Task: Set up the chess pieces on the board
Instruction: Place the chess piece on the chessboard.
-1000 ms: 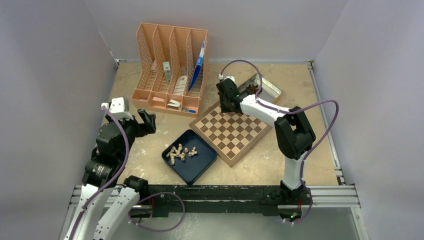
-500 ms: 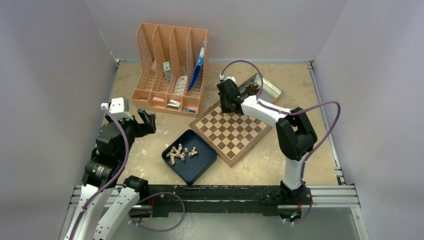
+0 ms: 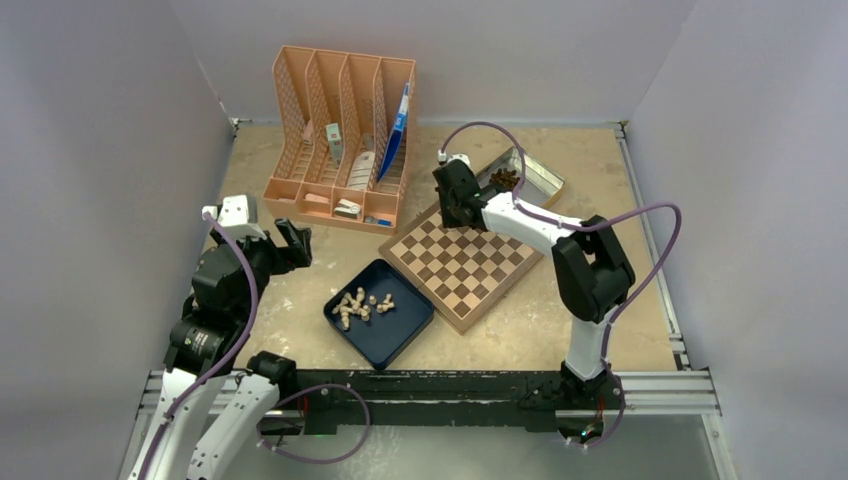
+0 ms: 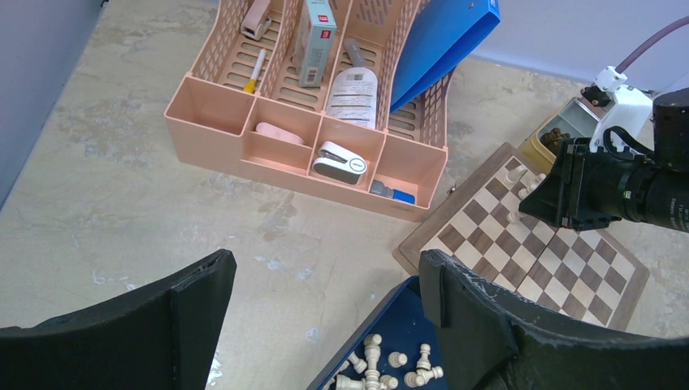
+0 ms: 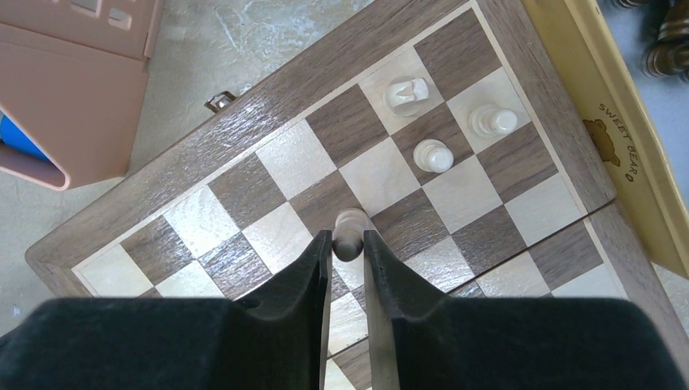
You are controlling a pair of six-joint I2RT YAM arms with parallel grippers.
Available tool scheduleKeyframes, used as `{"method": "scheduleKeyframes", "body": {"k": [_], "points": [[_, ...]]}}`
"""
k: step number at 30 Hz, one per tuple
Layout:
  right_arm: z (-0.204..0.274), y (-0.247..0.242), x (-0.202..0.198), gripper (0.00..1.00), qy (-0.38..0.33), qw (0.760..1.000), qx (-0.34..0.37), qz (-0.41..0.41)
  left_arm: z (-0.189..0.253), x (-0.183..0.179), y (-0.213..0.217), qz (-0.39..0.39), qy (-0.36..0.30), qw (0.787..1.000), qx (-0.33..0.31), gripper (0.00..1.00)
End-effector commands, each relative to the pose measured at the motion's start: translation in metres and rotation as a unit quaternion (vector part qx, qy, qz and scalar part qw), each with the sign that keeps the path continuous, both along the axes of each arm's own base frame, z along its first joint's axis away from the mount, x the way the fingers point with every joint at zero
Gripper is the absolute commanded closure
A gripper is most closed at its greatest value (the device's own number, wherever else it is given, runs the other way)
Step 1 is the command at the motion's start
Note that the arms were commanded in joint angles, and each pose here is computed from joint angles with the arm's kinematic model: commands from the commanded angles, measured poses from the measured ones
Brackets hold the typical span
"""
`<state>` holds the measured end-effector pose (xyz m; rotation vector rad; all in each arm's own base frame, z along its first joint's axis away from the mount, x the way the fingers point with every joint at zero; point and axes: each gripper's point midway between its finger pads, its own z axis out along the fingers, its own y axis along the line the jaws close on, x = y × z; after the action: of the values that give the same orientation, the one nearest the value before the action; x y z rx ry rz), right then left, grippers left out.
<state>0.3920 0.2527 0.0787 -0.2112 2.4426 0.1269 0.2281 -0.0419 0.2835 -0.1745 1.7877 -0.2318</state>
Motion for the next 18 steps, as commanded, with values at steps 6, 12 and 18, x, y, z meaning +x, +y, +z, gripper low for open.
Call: {"method": "scheduleKeyframes", "body": {"k": [6,12,18], "points": [[0.026,0.009,0.0,0.82,-0.027,0.999,0.017,0.01,0.006,0.002,0.0,0.004,-0.013,1.0,-0.006,0.17],[0.035,0.013,0.005,0.82,-0.027,0.999,0.021,0.007,0.006,0.003,-0.001,0.002,-0.011,1.0,-0.005,0.17],[0.04,0.022,0.02,0.82,-0.038,0.999,0.022,0.008,0.006,0.002,0.0,0.004,-0.013,1.0,-0.006,0.17]]}}
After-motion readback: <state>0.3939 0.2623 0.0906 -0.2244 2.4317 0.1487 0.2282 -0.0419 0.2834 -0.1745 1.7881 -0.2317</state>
